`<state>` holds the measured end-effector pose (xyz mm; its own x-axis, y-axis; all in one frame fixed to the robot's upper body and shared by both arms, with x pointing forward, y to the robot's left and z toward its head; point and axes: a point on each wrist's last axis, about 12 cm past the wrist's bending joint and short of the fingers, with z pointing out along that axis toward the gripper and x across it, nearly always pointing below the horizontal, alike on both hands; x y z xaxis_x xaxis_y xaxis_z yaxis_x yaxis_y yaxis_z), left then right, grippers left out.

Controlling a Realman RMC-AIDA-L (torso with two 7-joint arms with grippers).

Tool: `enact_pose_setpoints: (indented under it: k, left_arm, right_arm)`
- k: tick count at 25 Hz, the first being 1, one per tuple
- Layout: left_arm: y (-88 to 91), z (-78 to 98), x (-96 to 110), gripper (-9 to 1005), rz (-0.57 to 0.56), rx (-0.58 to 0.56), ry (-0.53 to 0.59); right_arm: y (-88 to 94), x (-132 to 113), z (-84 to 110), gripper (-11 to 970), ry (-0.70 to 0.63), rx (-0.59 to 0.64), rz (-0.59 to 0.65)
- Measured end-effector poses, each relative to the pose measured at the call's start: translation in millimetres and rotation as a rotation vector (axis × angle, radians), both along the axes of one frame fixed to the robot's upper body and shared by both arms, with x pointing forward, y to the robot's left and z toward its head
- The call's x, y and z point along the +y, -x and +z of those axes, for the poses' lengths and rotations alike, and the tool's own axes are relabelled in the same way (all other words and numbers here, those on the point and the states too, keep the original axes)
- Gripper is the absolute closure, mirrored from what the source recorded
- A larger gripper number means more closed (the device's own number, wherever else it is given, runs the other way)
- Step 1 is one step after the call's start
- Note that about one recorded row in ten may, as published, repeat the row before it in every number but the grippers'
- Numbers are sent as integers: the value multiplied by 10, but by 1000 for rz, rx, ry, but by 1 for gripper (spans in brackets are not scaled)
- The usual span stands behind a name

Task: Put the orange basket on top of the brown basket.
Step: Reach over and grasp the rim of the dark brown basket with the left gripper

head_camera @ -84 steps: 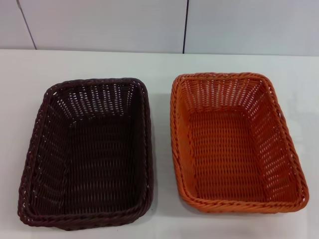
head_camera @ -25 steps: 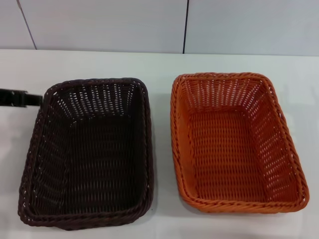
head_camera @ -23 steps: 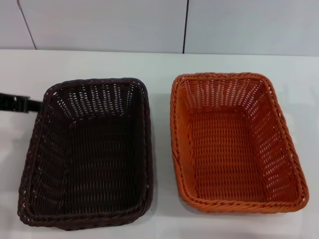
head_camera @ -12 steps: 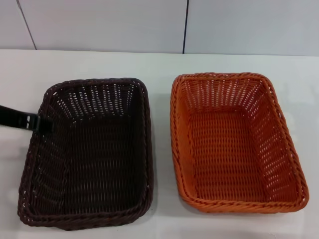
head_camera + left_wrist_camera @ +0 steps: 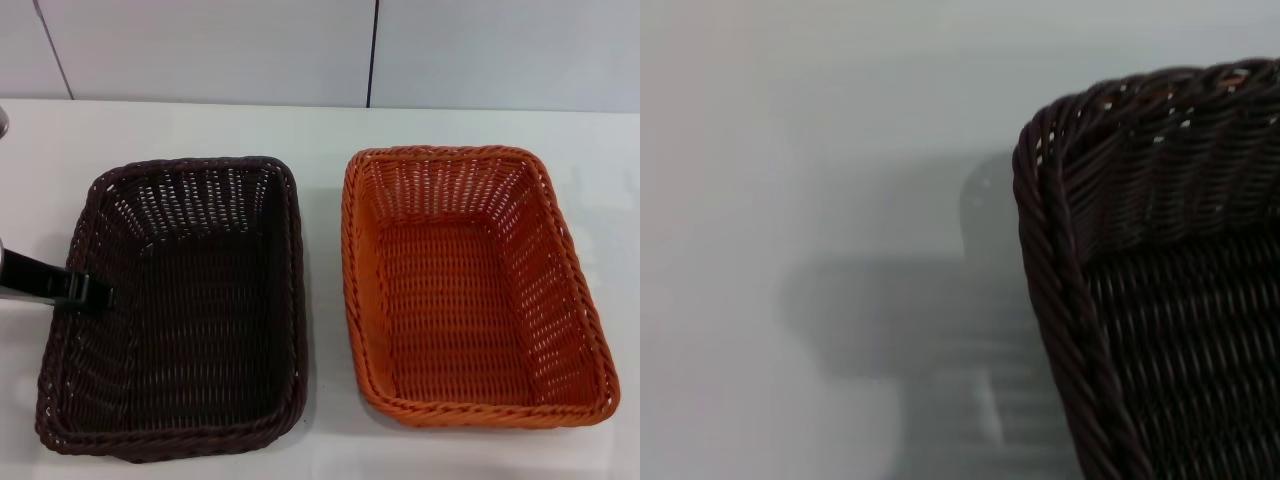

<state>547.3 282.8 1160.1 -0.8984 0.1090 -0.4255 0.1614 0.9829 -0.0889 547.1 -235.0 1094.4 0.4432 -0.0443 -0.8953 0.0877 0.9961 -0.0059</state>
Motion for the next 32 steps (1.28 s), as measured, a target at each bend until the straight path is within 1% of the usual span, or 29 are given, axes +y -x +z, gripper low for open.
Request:
enact_pose_setpoints:
  k: [1, 5, 9, 13, 15, 20, 24, 25, 26, 28, 29, 30, 31, 32]
  left_arm:
    - [0, 0, 0, 398, 0, 0, 0]
    - [-18, -99, -5, 428, -4, 34, -1]
    - [-23, -106, -22, 471, -13, 32, -2]
    - [-24, -79, -50, 552, -33, 20, -8]
    - [-11, -14, -85, 590, -53, -9, -18]
    - [-5, 65, -89, 686, -85, -40, -34]
    - [-15, 60, -93, 761, -113, -37, -45]
    - [-30, 61, -91, 771, -145, -40, -51]
    - [-30, 61, -91, 782, -145, -40, -51]
    - [-50, 90, -51, 792, -177, -52, -45]
    - [-80, 135, 15, 792, -199, -69, -23]
    - [-132, 208, 145, 792, -231, -99, 23]
    - [-132, 208, 145, 792, -231, -99, 23]
    - [-171, 250, 234, 792, -241, -117, 49]
  right_arm:
    - [0, 0, 0, 293, 0, 0, 0]
    - [4, 10, -1, 293, 2, -1, 6]
    - [5, 11, -1, 293, 2, -1, 7]
    - [6, 16, 1, 294, 1, -2, 9]
    - [13, 18, -1, 294, -1, -1, 9]
    - [18, 22, -2, 294, -3, -2, 9]
    - [20, 27, -3, 294, -5, -2, 9]
    - [22, 31, -3, 293, -7, -2, 9]
    - [23, 30, -3, 293, -8, -2, 9]
    - [24, 29, -3, 293, -9, -3, 8]
    - [26, 27, -3, 293, -9, -3, 6]
    - [26, 20, -4, 293, -11, -2, 3]
    - [26, 20, -4, 293, -11, -2, 3]
    - [27, 12, -5, 293, -13, -2, -1]
